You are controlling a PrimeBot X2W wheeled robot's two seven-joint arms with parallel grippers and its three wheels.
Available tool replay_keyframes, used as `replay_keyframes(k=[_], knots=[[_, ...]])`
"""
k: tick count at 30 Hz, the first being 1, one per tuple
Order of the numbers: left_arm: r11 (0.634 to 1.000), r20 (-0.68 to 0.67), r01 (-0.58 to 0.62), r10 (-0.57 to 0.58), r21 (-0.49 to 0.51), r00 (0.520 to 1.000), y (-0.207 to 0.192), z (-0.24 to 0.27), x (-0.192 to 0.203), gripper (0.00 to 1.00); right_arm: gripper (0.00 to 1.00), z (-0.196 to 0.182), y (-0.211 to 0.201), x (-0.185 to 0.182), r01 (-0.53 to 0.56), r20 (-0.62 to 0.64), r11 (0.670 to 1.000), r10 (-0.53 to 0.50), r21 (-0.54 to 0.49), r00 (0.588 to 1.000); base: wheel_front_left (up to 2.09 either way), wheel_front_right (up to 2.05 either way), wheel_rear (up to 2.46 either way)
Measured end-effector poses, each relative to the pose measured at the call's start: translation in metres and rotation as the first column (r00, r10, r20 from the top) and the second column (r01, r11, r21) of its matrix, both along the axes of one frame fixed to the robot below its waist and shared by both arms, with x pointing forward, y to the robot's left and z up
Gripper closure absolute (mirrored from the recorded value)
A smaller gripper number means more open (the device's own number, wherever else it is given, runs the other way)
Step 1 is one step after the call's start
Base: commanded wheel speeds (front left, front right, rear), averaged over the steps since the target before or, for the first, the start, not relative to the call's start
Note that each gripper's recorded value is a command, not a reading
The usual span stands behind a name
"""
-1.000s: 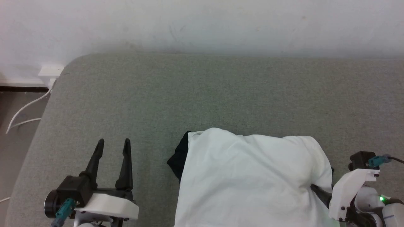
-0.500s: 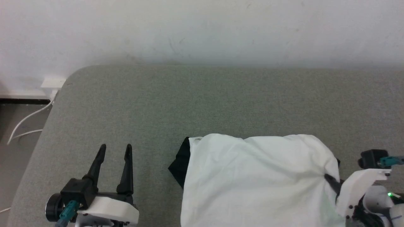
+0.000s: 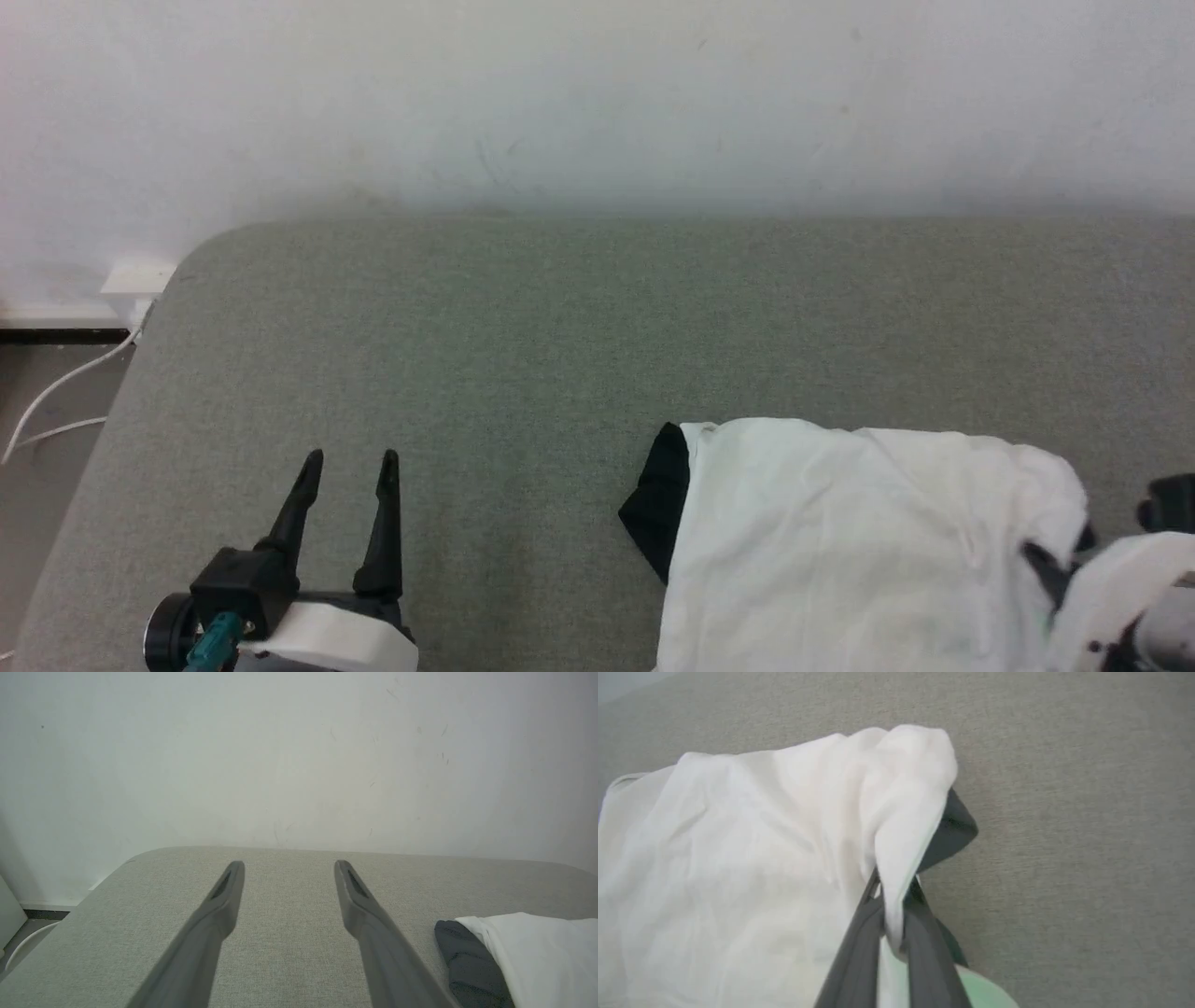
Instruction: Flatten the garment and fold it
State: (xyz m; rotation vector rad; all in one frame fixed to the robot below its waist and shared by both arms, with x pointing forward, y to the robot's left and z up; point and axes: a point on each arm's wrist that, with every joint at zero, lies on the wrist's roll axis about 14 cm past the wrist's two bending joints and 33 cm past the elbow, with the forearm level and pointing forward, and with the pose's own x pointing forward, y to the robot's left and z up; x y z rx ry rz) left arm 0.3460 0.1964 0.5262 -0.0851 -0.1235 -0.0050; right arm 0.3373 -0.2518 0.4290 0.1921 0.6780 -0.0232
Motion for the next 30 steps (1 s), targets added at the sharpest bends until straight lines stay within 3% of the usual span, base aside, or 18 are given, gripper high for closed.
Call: replay_keyframes(k=[5, 11, 15, 19, 20, 21, 22, 26, 30], knots=[[1.000, -0.013, 0.009, -0.009, -0.003, 1.000, -0.003, -0.004, 0.001, 0.00, 1.00, 0.012, 0.089, 0.009, -0.169, 0.037, 0.969, 0.165, 0.182, 0.986, 0.00, 0.00, 0.00], [1.000, -0.028, 0.008, -0.008, -0.005, 1.000, -0.003, -0.009, 0.002, 0.00, 1.00, 0.029, 0.178, 0.017, -0.347, 0.101, 0.866, 0.334, 0.360, 0.937, 0.00, 0.00, 0.00], [1.000, -0.025, 0.000, 0.000, -0.005, 1.000, 0.000, -0.007, 0.004, 0.00, 1.00, 0.023, 0.214, 0.019, -0.406, 0.109, 0.817, 0.397, 0.410, 0.911, 0.00, 0.00, 0.00], [1.000, -0.030, -0.010, 0.010, -0.006, 0.999, 0.002, -0.009, 0.005, 0.00, 0.79, 0.011, 0.252, 0.008, -0.471, 0.104, 0.761, 0.479, 0.446, 0.872, 0.00, 0.00, 0.00], [1.000, -0.035, -0.014, 0.014, -0.007, 0.999, 0.003, -0.010, 0.005, 0.00, 0.23, 0.008, 0.261, 0.005, -0.482, 0.100, 0.748, 0.495, 0.456, 0.863, 0.00, 0.00, 0.00], [1.000, -0.040, -0.017, 0.017, -0.008, 0.999, 0.004, -0.012, 0.005, 0.00, 0.23, 0.003, 0.267, 0.002, -0.492, 0.093, 0.741, 0.510, 0.456, 0.855, 0.00, 0.00, 0.00], [1.000, -0.046, -0.020, 0.020, -0.008, 0.999, 0.005, -0.014, 0.005, 0.00, 0.00, -0.002, 0.270, 0.000, -0.504, 0.084, 0.741, 0.525, 0.444, 0.847, 0.00, 0.00, 0.00], [1.000, -0.062, -0.026, 0.025, -0.011, 0.998, 0.006, -0.019, 0.006, 0.00, 0.00, -0.005, 0.281, 0.003, -0.557, 0.111, 0.739, 0.561, 0.380, 0.820, 0.00, 0.00, 0.00], [1.000, -0.069, -0.024, 0.023, -0.012, 0.997, 0.006, -0.021, 0.007, 0.00, 0.00, 0.014, 0.279, 0.020, -0.652, 0.228, 0.737, 0.614, 0.176, 0.756, 0.00, 0.00, 0.00]])
